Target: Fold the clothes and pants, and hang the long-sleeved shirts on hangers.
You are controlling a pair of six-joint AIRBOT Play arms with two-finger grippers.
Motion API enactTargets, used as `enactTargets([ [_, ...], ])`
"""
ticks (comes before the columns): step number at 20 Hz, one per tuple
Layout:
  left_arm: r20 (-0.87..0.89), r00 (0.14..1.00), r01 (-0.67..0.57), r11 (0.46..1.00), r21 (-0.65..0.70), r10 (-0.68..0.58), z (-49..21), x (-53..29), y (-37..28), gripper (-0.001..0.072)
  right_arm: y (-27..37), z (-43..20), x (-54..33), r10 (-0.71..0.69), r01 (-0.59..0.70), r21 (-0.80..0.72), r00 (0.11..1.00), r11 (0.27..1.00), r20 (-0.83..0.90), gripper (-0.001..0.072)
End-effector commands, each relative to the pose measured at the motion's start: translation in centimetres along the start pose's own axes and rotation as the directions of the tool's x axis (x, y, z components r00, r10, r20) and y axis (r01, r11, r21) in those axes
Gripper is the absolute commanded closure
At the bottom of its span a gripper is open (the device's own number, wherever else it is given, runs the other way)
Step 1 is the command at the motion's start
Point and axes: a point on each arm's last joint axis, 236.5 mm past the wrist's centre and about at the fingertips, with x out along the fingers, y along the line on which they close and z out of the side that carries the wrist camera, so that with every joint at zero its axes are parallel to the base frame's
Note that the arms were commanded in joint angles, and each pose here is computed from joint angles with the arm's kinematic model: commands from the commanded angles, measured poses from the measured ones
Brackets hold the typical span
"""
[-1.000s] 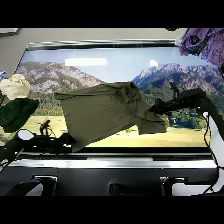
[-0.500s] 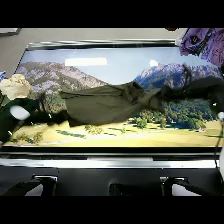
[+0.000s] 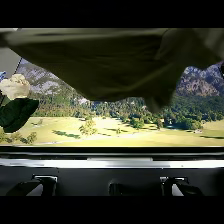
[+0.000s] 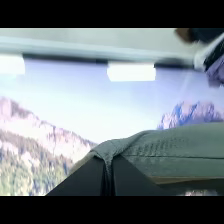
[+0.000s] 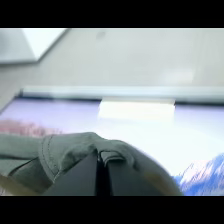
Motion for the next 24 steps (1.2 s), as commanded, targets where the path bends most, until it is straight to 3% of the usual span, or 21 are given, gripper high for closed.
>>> enactTargets([
  [1,0.159,0.985,-0.062,0.998,-0.011,0.063,3.1,-9.0,-1.2,0.0695,2.9,4.5,-9.4,-0.108,0.116,-0.029,0.972,0.993,0.208,0.0685],
  [5,0.121,0.972,-0.188,0.976,-0.108,0.200,1.7,-10.7,1.6,0.0695,2.4,4.1,-9.8,-0.139,0.133,0.047,0.971,0.990,0.195,0.0685],
  [8,-0.023,0.975,-0.224,0.967,-0.124,0.223,-1.0,-5.1,3.9,0.0694,-1.3,0.0,-3.3,-0.140,0.141,0.222,0.990,0.965,-0.021,0.0685],
  [12,-0.362,0.897,-0.305,0.948,-0.089,0.255,-9.7,6.9,9.3,0.0695,-7.3,-11.4,9.4,-0.028,0.203,0.379,0.908,0.903,-0.418,0.0684],
  [15,-0.611,0.735,-0.402,0.915,-0.041,0.295,-19.2,15.4,14.9,0.0695,-9.2,-22.9,19.4,0.045,0.231,0.357,0.783,0.905,-0.621,0.0684],
  [18,-0.719,0.631,-0.438,0.899,-0.019,0.292,-27.0,22.3,18.8,0.0694,-10.3,-34.2,27.9,0.037,0.277,0.329,0.713,0.903,-0.700,0.0683],
  [21,-0.756,0.590,-0.474,0.880,-0.041,0.283,-32.7,27.0,20.8,0.0694,-10.7,-43.4,32.6,0.038,0.346,0.365,0.678,0.864,-0.734,0.0683],
  [24,-0.781,0.572,-0.494,0.865,-0.084,0.251,-36.0,29.1,20.8,0.0691,-11.0,-48.7,33.2,0.067,0.407,0.398,0.625,0.822,-0.778,0.0656],
])
